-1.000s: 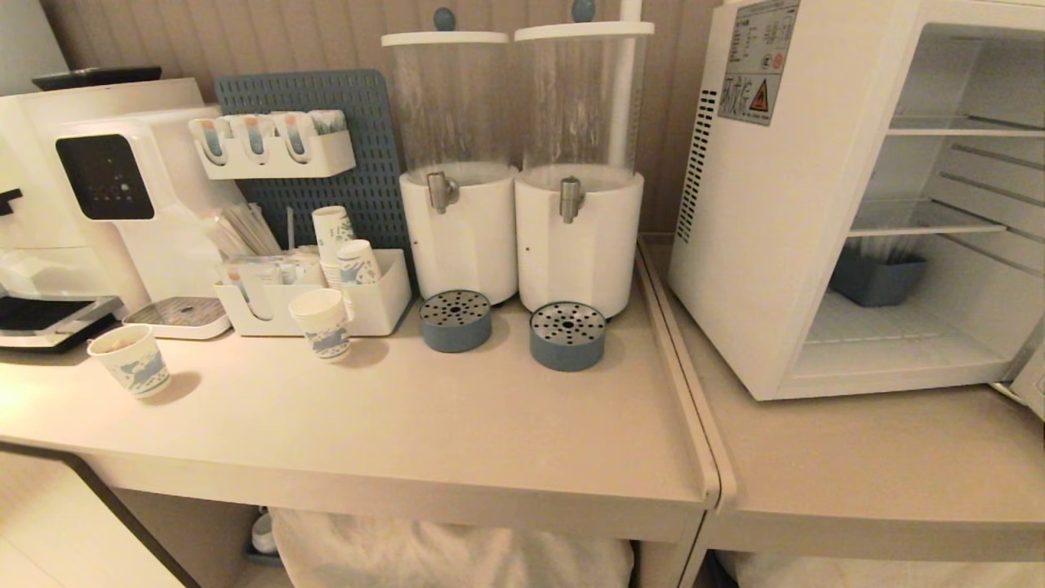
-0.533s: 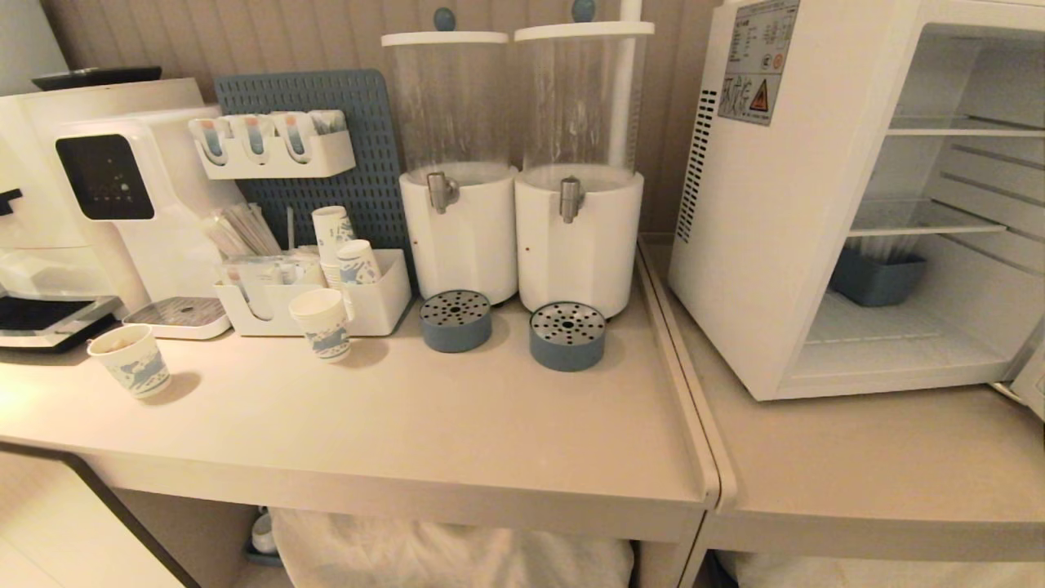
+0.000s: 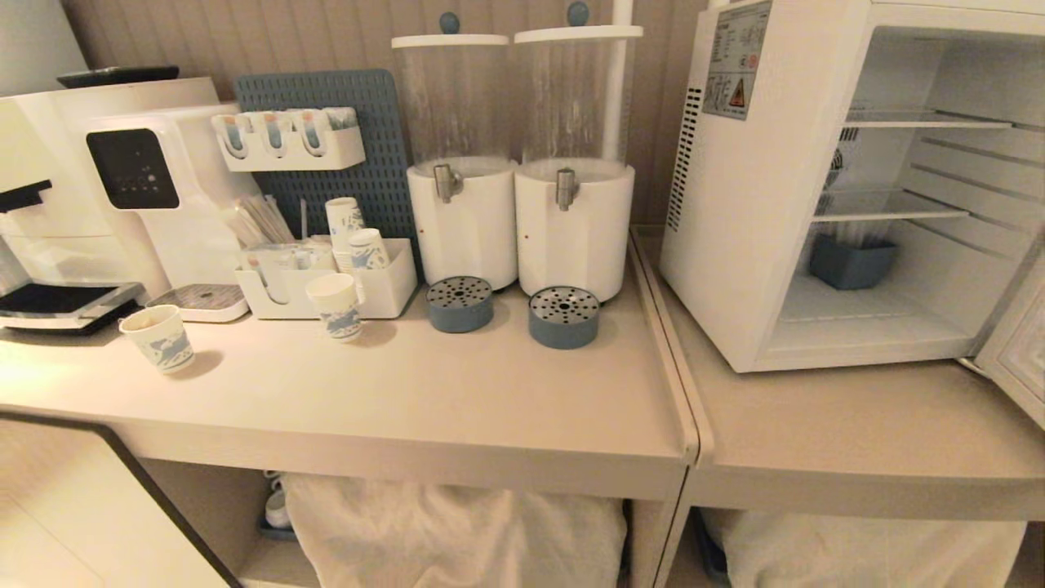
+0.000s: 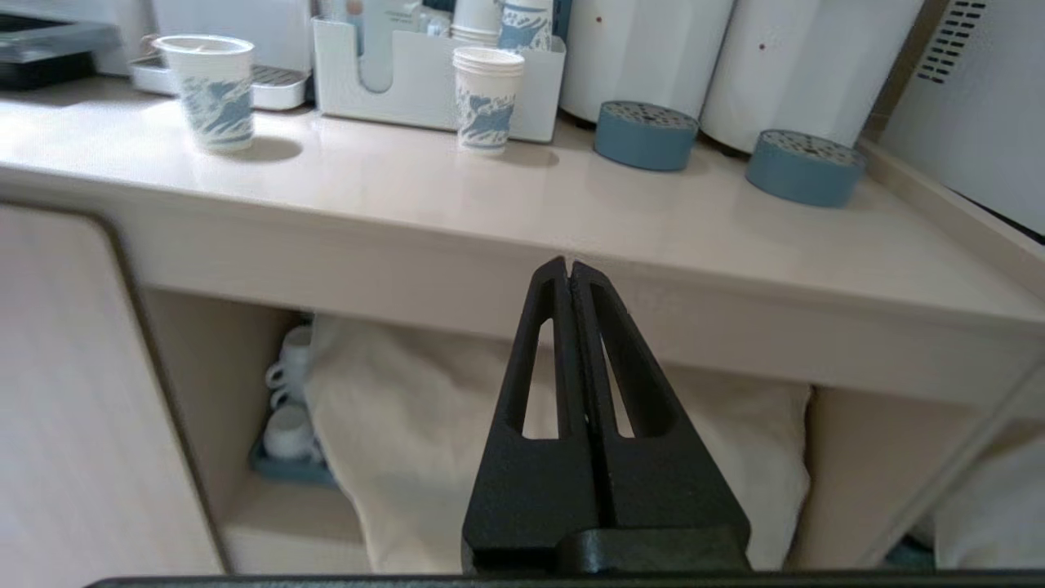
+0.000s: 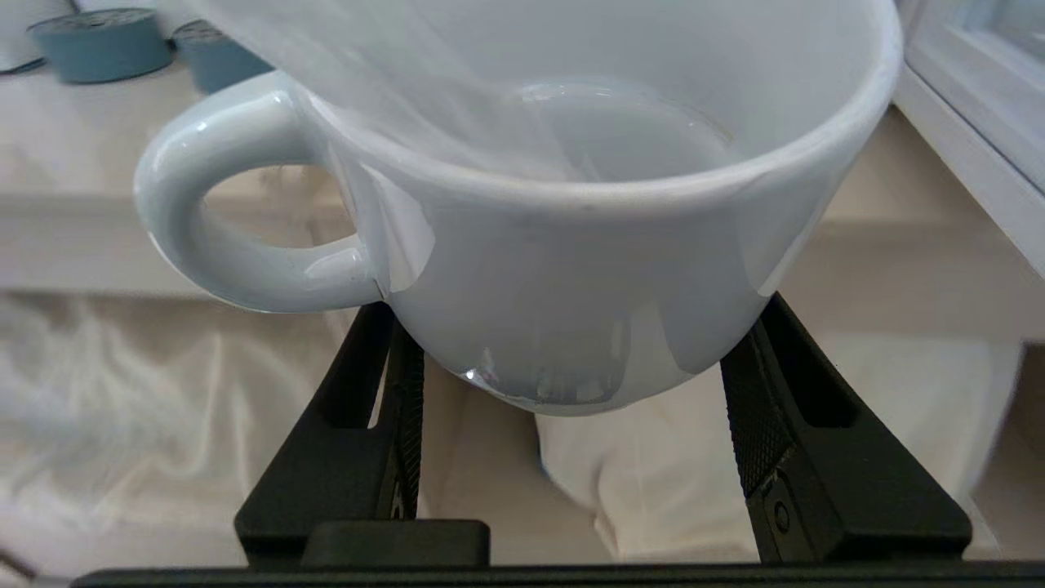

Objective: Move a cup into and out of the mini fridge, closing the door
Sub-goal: Place the ceramic cup on the table

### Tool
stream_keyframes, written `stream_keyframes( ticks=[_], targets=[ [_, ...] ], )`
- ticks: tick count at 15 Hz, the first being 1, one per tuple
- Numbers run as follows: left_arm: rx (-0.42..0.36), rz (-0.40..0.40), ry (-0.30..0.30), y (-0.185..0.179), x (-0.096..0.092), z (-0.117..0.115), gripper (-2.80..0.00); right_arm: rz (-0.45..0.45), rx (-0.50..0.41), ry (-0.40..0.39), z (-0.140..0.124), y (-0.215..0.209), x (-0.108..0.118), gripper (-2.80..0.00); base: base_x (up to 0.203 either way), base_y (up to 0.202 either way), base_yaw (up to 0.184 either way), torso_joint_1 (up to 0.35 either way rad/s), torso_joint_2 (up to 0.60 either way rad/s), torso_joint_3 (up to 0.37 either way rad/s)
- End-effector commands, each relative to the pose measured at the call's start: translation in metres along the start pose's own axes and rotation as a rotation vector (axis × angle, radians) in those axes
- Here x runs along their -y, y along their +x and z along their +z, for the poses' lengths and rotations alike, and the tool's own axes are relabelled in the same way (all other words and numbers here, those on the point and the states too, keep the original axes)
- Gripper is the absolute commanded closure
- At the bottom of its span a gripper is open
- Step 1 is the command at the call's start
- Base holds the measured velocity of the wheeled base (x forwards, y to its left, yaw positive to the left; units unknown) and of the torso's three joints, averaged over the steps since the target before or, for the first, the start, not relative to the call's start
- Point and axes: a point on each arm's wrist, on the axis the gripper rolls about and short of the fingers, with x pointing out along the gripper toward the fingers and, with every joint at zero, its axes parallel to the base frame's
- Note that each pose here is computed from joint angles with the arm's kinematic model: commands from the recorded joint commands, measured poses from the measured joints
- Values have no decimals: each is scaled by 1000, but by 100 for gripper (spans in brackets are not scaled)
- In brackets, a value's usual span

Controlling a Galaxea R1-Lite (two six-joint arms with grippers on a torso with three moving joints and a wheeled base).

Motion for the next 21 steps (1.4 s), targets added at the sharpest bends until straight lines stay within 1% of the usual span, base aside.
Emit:
stream_keyframes(
  ticks=[1,7,13,21],
  targets=[
    [-33,5,-2,1,-2,-11,0,0,-1,0,0,0,0,0,-188,0,0,1,7,2],
    [-33,5,-2,1,-2,-11,0,1,-1,0,0,0,0,0,-177,0,-2,2,2,3],
    [-33,5,0,1,-2,-11,0,0,1,0,0,0,0,0,0,12,-2,0,0,0],
    [-33,5,-2,1,-2,-11,0,0,-1,0,0,0,0,0,0,184,-2,3,0,1]
  ],
)
